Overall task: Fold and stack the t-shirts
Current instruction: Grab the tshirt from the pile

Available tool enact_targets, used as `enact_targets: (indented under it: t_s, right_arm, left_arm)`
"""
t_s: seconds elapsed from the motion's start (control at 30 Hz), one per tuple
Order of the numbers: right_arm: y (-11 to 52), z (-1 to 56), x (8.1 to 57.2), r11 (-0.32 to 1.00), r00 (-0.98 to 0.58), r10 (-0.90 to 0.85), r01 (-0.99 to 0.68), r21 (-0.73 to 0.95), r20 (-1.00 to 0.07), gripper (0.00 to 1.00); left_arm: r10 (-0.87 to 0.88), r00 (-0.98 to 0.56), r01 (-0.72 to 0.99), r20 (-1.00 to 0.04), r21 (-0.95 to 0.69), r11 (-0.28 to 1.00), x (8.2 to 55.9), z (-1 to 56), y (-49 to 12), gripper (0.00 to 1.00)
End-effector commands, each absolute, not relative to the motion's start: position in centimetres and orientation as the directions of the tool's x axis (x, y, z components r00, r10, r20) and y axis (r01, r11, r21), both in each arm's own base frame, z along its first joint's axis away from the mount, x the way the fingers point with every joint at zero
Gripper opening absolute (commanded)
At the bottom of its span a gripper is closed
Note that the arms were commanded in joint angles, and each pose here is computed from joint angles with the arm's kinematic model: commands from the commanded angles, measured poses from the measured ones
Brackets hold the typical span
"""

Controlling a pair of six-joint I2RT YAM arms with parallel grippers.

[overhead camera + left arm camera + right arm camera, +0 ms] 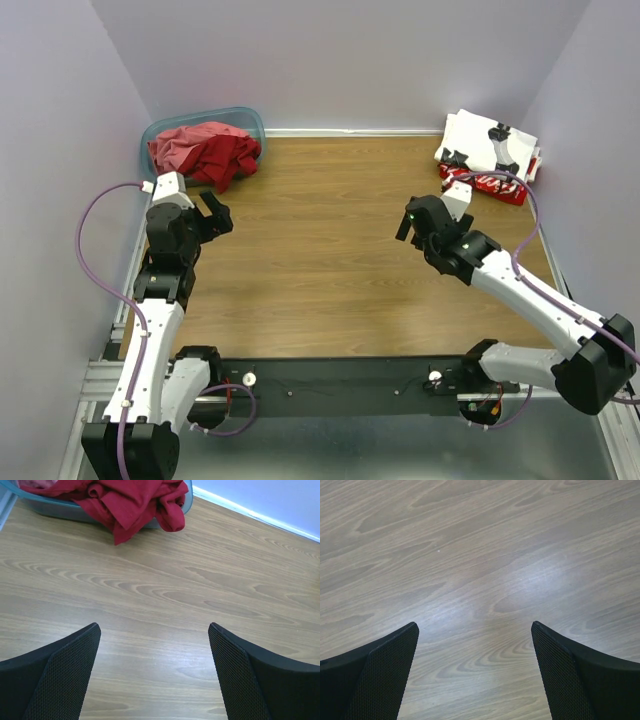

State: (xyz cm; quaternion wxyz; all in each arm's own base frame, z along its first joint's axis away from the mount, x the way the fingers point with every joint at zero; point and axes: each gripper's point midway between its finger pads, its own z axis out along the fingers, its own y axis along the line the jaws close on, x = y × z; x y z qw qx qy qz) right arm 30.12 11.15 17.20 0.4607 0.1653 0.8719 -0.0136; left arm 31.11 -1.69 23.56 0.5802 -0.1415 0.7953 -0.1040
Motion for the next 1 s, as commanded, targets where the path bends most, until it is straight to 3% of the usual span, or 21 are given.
enact_targets:
  t_s: [0.0, 0.4, 0.77, 0.97]
  right_arm:
    - [8.8, 18.1, 29.7, 0.925, -0.449, 0.273, 0.365, 0.104, -0.851, 1.00]
    - [8.6, 17.5, 29.0, 0.908, -0.428, 0.335, 0.385, 0.165, -0.839, 1.00]
    - [10.0, 16.5, 29.1, 0.895, -0.455, 0.397, 0.387, 0.224, -0.797, 1.00]
    - [9.8, 17.1, 28.9, 0.891, -0.436, 0.406, 0.385, 0.241, -0.803, 1.00]
  left_arm:
    - [-0.349, -0.212, -0.140, -0.913, -0.325, 0.935, 31.6, 25.9, -0.6, 0.97]
    - [-0.319, -0.250, -0.125, -0.914, -0.296, 0.947, 34.7, 26.6, -0.8, 0.97]
    - [-0.204, -0.342, -0.216, -0.917, -0.135, 0.967, 46.7, 27.6, 2.4, 0.98]
    - [-0.188, -0.490, -0.205, -0.851, -0.097, 0.974, 52.3, 22.4, 2.2, 0.97]
